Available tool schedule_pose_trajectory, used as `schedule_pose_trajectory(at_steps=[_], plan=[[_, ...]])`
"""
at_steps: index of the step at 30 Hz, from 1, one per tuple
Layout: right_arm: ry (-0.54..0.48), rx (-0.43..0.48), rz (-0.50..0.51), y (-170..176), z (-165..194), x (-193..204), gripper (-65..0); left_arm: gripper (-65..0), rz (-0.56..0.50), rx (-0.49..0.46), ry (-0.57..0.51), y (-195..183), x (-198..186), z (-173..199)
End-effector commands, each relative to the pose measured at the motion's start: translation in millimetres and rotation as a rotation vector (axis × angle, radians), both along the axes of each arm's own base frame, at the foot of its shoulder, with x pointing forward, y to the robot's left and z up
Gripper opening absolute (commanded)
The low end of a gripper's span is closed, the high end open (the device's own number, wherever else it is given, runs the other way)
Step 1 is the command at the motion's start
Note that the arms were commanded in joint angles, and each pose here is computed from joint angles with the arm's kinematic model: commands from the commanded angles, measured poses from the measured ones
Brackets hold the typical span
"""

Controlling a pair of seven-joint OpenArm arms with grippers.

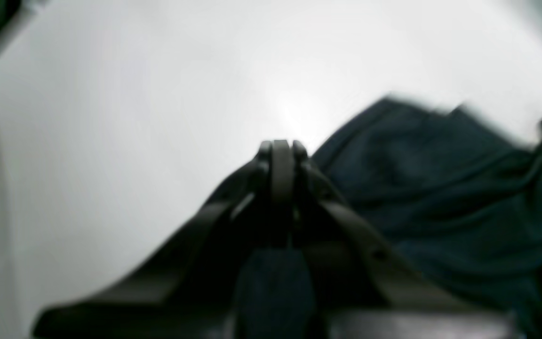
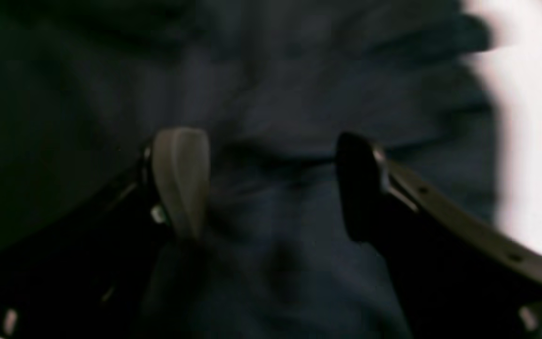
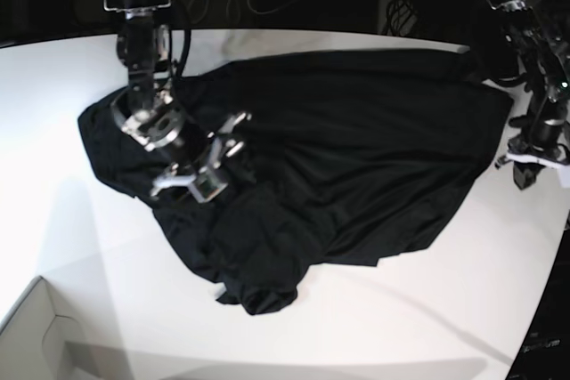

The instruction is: Layout the t-shirt on the table in an organized manner, then fold the t-shirt properly

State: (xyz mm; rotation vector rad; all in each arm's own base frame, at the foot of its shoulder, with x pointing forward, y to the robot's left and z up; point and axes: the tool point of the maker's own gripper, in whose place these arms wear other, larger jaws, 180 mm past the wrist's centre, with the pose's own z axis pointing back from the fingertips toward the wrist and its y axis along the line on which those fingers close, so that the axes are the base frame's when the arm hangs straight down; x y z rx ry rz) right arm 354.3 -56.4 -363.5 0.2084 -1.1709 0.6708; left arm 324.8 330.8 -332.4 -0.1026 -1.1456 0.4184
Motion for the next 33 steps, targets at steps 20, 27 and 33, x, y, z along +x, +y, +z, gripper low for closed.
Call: schedule_pose_trajectory(at_steps=[20, 27, 33], plan=[[-0.050, 0.000, -0.179, -51, 34, 38, -21.3, -65.0, -0.174, 0.013, 0.257, -54, 63, -91], [-0.059, 0.020, -0.170, -45, 40, 54, -21.3, -65.0, -0.038, 0.043, 0.253, -4, 5, -90], [-0.021, 0.078, -0.159, -28, 34, 75, -21.3, -65.0, -0.026, 0.117, 0.204, 6, -11, -63]])
